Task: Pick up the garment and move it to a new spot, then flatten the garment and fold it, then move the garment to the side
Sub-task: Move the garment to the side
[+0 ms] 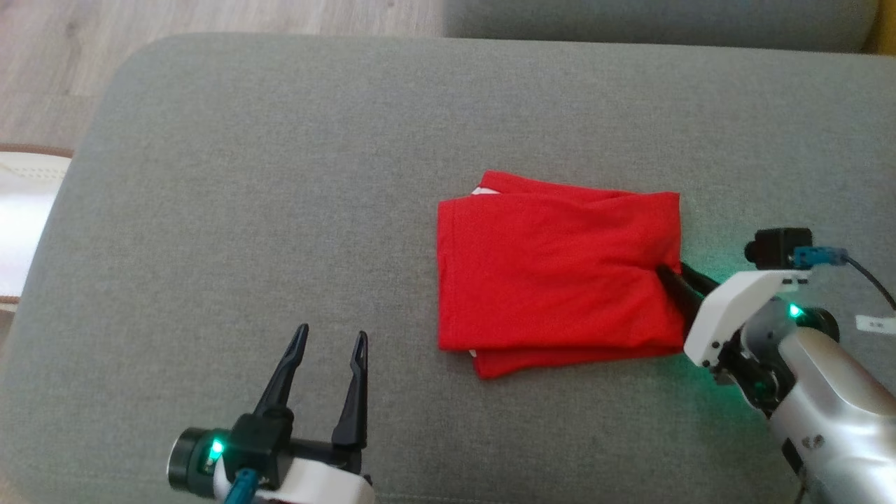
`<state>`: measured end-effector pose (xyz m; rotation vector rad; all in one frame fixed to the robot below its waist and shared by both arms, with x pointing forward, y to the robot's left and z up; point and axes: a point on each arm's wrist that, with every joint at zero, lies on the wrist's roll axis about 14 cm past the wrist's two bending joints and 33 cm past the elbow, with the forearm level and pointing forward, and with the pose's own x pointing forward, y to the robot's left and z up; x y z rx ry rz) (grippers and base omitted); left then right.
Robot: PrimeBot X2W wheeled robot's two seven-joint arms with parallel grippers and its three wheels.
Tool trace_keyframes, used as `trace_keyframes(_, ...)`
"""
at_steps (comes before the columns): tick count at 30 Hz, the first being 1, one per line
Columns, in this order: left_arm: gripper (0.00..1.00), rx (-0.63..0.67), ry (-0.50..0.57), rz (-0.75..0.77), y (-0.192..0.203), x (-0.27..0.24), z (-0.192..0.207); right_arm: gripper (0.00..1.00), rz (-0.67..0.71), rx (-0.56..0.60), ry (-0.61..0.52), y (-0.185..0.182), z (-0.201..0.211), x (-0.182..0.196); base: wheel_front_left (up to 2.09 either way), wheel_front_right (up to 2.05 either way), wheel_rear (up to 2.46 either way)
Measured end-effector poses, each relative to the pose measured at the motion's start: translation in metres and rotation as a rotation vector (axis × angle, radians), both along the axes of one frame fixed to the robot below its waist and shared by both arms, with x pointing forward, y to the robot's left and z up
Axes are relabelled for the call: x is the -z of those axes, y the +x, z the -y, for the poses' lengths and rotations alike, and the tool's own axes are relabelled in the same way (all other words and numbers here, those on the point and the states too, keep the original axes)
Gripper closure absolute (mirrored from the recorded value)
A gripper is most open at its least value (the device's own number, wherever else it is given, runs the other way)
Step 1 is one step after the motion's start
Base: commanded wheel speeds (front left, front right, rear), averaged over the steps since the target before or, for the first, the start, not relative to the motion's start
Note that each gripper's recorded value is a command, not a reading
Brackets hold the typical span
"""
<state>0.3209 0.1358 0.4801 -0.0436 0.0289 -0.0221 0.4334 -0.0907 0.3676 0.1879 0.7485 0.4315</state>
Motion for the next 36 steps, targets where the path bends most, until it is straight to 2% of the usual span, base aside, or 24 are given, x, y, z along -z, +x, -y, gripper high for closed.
trace_keyframes(3,0.00,0.007,0.000,-0.004,0.004,0.002,0.002,1.00,0.005,-0.017,-0.005,0.002,-0.002,0.002,0.00,0.00,0.00)
trace_keyframes(9,0.00,0.052,-0.008,0.005,0.021,0.000,0.014,1.00,0.077,0.003,-0.076,0.024,0.027,-0.005,0.00,0.00,0.00)
trace_keyframes(15,0.00,0.158,-0.024,0.062,0.057,-0.011,0.045,1.00,0.212,0.109,-0.206,0.078,0.102,-0.046,0.00,0.00,0.00)
trace_keyframes(18,0.00,0.218,-0.034,0.083,0.071,-0.012,0.064,1.00,0.250,0.171,-0.271,0.090,0.142,-0.062,0.00,0.00,0.00)
trace_keyframes(24,0.00,0.344,-0.063,0.069,0.089,0.002,0.103,1.00,0.252,0.282,-0.430,0.080,0.226,-0.077,0.00,0.00,0.00)
trace_keyframes(30,0.00,0.467,-0.097,0.062,0.100,0.013,0.140,1.00,0.274,0.381,-0.579,0.062,0.298,-0.109,0.00,0.00,0.00)
trace_keyframes(36,0.00,0.536,-0.111,0.033,0.105,0.031,0.159,1.00,0.260,0.465,-0.664,0.051,0.342,-0.126,0.00,0.00,0.00)
